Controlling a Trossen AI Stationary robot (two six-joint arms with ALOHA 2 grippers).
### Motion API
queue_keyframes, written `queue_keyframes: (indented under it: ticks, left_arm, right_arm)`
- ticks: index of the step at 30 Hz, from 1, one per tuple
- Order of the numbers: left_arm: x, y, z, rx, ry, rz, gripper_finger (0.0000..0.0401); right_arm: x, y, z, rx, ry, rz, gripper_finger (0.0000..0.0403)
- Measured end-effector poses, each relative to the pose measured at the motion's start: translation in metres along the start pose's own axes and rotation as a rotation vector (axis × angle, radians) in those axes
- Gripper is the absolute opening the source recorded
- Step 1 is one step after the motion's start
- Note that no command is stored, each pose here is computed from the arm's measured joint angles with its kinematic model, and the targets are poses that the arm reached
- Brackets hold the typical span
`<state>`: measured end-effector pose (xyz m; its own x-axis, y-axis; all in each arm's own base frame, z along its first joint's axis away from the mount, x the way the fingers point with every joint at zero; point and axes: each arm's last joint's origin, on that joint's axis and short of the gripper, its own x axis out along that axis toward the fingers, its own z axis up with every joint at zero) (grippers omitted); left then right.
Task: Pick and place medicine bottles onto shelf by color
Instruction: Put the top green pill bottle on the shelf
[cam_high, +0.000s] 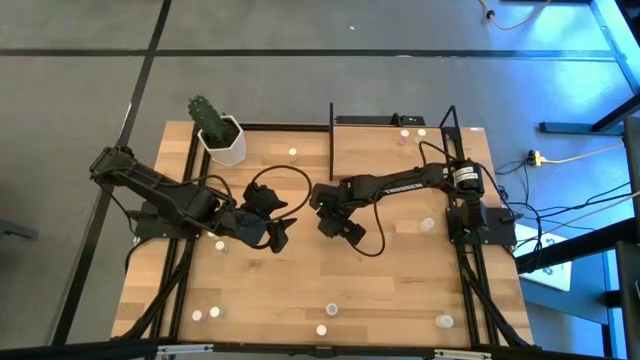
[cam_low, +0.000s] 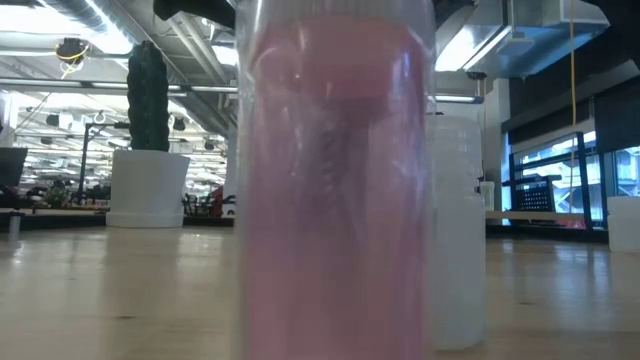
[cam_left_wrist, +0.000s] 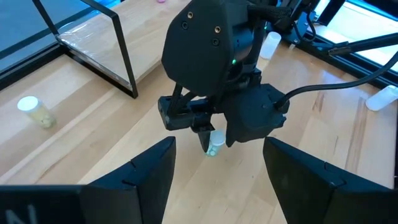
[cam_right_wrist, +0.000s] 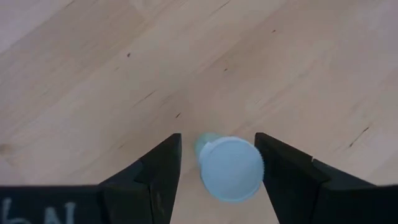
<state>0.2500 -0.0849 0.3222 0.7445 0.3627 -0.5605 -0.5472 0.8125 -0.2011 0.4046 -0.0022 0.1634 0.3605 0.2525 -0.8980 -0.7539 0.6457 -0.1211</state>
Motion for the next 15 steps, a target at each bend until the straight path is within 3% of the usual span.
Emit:
queue_keyframes:
  ticks: [8,15]
  left_arm:
    - [0.0,0.0,0.0,0.0,0.0,0.0,0.0236]
    - [0.0,0.0,0.0,0.0,0.0,0.0,0.0236]
  right_arm:
    - [0.0,0.0,0.0,0.007,0.0,0.0,0.0188]
    - [0.0,-0.0005,0.0004,0.034,-0.005,-0.004,0.0136]
